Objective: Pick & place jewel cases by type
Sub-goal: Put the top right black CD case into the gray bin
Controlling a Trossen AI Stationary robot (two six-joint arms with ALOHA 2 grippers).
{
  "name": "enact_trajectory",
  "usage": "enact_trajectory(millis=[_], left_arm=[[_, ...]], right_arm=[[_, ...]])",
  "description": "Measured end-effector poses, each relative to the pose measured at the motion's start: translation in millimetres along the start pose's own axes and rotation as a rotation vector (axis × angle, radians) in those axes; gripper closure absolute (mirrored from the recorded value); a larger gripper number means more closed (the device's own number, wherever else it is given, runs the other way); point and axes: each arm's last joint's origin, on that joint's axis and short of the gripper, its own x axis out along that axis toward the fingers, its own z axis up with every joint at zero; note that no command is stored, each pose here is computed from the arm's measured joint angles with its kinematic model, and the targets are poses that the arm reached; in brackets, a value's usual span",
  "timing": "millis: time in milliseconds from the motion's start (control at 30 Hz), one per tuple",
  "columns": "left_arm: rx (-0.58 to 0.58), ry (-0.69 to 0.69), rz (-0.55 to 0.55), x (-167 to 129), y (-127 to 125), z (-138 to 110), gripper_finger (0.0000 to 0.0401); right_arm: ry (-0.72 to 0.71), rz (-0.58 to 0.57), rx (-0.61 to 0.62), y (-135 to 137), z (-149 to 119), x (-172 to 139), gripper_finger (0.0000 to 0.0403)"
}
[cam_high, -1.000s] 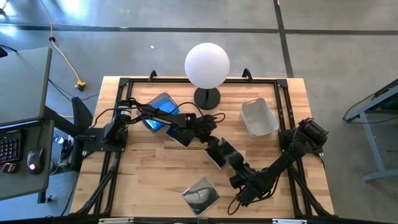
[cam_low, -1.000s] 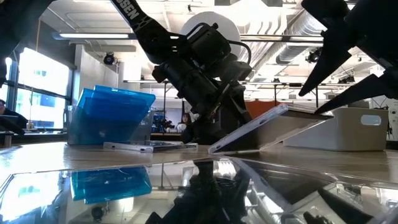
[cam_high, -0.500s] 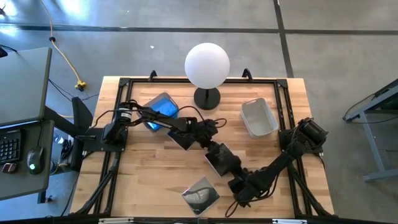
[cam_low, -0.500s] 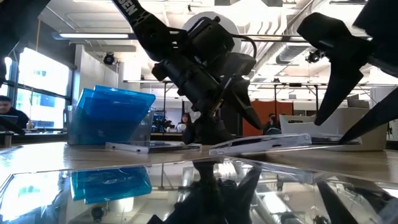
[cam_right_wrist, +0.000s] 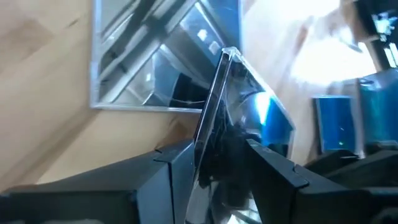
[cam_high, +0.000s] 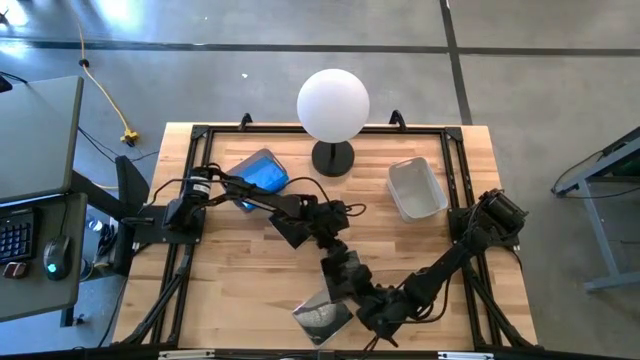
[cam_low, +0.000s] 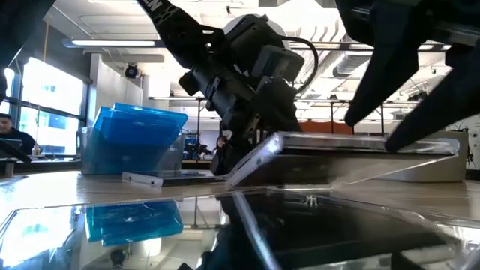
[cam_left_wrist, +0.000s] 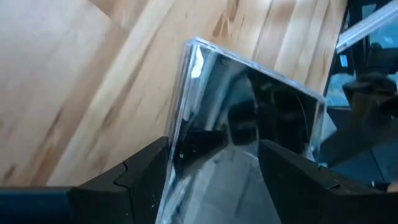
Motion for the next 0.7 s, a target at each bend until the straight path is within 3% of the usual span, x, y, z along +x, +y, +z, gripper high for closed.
enact_trajectory(millis=[233,700], left_arm=[[-0.018,0.051,0.016,2.0,-0.6,-7.1,0.0160],[-0.003,0.059,0.040,9.4,-7.8,-18.2,0.0160]], right_arm=[[-0.028,0.104,-0.004,2.4,0.5,0.7,0.0270],[-0.049,0.142,0.061,12.3,3.4,-6.2,0.0269]])
